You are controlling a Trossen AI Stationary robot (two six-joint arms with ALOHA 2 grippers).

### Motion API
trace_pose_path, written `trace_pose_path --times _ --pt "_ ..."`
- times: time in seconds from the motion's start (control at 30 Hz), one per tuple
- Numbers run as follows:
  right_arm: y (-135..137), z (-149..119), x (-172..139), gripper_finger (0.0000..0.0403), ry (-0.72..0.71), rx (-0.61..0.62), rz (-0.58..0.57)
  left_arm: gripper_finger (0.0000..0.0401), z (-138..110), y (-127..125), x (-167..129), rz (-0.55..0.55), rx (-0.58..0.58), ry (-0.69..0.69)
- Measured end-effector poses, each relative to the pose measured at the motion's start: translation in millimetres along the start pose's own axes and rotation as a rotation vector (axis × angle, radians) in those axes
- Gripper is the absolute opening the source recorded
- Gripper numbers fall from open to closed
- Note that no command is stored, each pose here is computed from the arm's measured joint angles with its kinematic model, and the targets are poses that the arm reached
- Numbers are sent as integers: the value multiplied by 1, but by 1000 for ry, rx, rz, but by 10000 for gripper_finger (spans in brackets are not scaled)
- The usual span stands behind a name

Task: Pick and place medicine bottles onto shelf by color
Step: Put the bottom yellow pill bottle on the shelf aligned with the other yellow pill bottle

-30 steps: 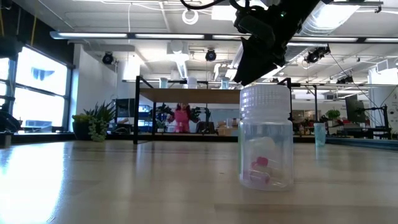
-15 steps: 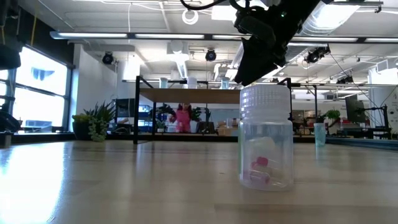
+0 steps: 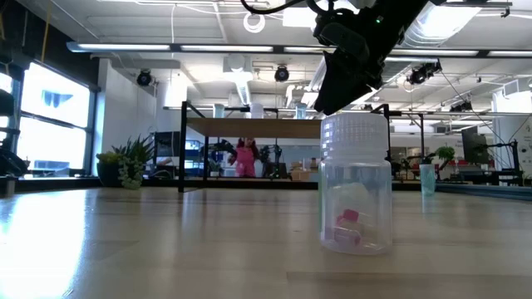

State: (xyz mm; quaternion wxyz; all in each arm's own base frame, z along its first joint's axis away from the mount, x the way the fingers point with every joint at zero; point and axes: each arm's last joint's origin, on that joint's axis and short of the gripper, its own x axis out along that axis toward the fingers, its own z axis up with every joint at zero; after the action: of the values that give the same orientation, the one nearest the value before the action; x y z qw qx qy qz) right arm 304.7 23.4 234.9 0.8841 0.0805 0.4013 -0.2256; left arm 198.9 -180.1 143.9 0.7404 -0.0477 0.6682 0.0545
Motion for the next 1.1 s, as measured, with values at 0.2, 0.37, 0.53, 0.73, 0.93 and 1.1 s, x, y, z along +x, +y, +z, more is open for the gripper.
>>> trace_pose_path --times 0.2,0.37,0.53,0.73,0.93,1.1 --pt "0 0 0 204 0 0 0 197 1 1 0 4 9 -5" --pt "0 0 0 204 1 0 -1 179 3 3 0 2 2 -1" --pt "0 0 0 204 2 -1 -1 133 4 3 0 2 8 -1" --pt "0 0 0 204 2 -1 -1 83 4 3 0 1 16 -2" --pt "1 2 0 204 -22 10 10 74 5 3 0 20 66 -28" --pt "3 6 0 204 -59 16 28 79 9 6 0 58 152 -70"
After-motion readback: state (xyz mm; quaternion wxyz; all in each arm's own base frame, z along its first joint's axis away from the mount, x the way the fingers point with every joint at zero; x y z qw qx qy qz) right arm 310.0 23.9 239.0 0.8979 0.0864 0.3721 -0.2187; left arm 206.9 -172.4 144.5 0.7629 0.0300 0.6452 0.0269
